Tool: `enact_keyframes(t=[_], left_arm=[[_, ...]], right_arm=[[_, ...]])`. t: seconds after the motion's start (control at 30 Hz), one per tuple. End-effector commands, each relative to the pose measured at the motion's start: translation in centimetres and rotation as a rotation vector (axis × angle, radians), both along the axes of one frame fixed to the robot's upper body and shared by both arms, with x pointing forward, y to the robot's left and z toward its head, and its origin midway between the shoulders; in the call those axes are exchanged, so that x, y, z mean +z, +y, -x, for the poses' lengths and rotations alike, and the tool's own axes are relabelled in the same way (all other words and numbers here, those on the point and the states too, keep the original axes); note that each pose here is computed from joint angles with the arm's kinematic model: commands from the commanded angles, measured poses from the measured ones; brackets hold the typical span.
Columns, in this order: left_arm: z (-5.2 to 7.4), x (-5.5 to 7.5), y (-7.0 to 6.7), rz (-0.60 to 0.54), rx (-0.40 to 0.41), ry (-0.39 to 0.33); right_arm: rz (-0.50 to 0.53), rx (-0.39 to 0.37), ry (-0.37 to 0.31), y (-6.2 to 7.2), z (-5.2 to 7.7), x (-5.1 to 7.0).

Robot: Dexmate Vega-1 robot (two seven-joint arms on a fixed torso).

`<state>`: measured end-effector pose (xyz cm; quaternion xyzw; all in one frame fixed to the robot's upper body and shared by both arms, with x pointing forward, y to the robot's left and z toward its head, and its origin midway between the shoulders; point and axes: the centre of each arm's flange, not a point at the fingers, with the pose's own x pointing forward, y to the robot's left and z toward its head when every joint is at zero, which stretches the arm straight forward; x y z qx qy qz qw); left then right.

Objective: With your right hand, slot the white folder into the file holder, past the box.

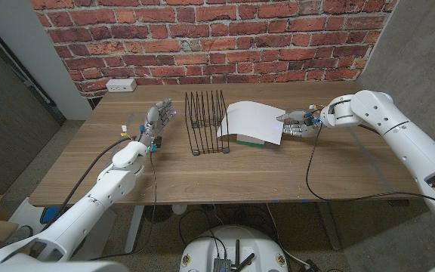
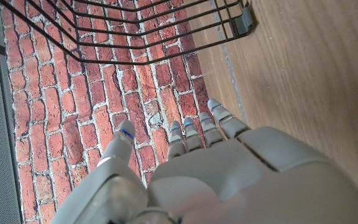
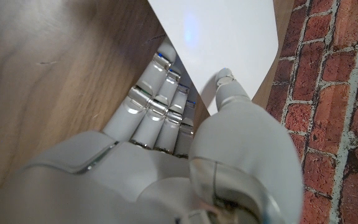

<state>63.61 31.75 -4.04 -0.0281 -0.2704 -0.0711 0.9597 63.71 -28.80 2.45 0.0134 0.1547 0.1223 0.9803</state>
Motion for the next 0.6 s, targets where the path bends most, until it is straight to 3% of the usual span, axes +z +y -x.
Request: enact_keyframes(t=[0.03, 0.6], left_arm=[[-0.25, 0.12, -0.14, -0.001, -0.007, 0.004], [-0.55, 0.21, -0.14, -0.001, -0.012, 0.005]], right_arm=[[-0.007, 0.003, 0.000, -0.04, -0.15, -0.18], [-0.004, -0.002, -0.002, -0.12, -0.22, -0.11]])
